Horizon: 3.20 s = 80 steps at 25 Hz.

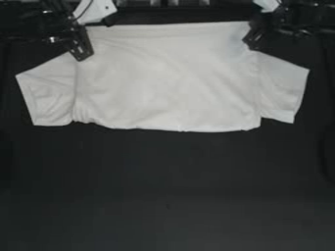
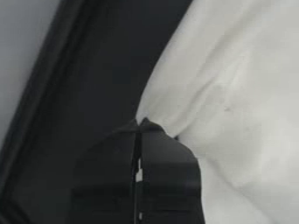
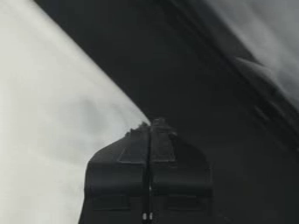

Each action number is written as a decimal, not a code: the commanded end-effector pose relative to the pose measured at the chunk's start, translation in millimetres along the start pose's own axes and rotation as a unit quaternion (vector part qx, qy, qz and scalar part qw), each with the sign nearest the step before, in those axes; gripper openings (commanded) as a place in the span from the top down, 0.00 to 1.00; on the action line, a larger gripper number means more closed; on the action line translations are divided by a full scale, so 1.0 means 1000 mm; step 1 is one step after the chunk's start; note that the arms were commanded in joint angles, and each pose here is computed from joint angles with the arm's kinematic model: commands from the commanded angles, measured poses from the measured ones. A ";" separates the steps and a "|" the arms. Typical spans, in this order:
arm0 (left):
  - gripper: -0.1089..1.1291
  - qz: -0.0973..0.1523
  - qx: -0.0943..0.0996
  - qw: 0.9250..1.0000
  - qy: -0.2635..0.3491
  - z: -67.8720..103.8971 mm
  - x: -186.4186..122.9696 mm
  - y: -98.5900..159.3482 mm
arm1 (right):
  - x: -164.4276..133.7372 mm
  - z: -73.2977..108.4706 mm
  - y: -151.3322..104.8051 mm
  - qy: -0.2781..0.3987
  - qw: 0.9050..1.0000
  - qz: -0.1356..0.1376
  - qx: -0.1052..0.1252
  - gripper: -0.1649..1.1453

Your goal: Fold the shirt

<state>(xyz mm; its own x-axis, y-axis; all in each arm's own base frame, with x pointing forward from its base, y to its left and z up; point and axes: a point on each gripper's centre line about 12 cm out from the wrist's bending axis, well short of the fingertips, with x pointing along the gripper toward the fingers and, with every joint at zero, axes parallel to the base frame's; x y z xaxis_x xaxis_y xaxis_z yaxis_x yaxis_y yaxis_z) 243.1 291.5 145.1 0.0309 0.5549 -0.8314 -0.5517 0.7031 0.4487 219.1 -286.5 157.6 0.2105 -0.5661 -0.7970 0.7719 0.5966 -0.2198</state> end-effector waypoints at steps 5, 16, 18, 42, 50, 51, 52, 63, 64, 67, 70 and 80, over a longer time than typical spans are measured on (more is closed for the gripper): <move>0.79 0.007 -0.006 1.000 -0.023 0.010 -0.006 0.010 | 0.003 0.006 -0.002 -0.019 1.000 0.007 0.002 0.80; 0.21 0.003 -0.028 0.998 -0.050 0.031 -0.023 0.012 | 0.010 0.017 0.000 -0.030 0.999 0.020 0.027 0.16; 0.21 0.005 -0.031 0.998 -0.060 0.034 -0.030 0.015 | 0.004 0.023 -0.001 -0.040 0.998 0.022 0.035 0.17; 0.20 -0.095 -0.121 0.982 -0.107 -0.039 -0.155 -0.014 | -0.145 -0.030 0.022 -0.017 0.976 0.113 0.184 0.17; 0.19 -0.114 -0.151 0.980 -0.065 -0.065 -0.151 -0.023 | -0.141 -0.061 0.020 0.042 0.971 0.091 0.217 0.17; 0.19 -0.113 -0.158 0.979 -0.061 -0.068 -0.149 -0.023 | -0.139 -0.066 0.020 0.049 0.970 0.086 0.220 0.17; 0.19 -0.112 -0.167 0.978 -0.057 -0.070 -0.148 -0.023 | -0.137 -0.069 0.020 0.054 0.970 0.081 0.224 0.17; 0.19 -0.115 -0.244 0.962 -0.037 -0.097 -0.123 -0.028 | -0.119 -0.098 0.015 0.100 0.956 0.050 0.272 0.17; 0.19 -0.117 -0.250 0.960 -0.040 -0.098 -0.121 -0.029 | -0.116 -0.101 0.015 0.107 0.954 0.047 0.276 0.17; 0.18 -0.117 -0.256 0.959 -0.032 -0.103 -0.117 -0.031 | -0.110 -0.105 0.014 0.118 0.951 0.044 0.284 0.17; 0.18 -0.115 -0.260 0.959 -0.020 -0.109 -0.111 -0.031 | -0.103 -0.109 0.014 0.127 0.946 0.043 0.294 0.17; 0.18 -0.123 -0.265 0.956 0.036 -0.121 -0.086 -0.045 | -0.083 -0.114 0.015 0.151 0.940 0.036 0.303 0.17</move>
<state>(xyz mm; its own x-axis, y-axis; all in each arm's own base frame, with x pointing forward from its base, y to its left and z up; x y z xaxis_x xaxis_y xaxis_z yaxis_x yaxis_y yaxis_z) 161.1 156.0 157.4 0.1618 0.3555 -0.9206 -0.8816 0.4713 0.0270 143.6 -163.0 153.6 0.1560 -0.2835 -0.9462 0.9824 0.1442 0.1188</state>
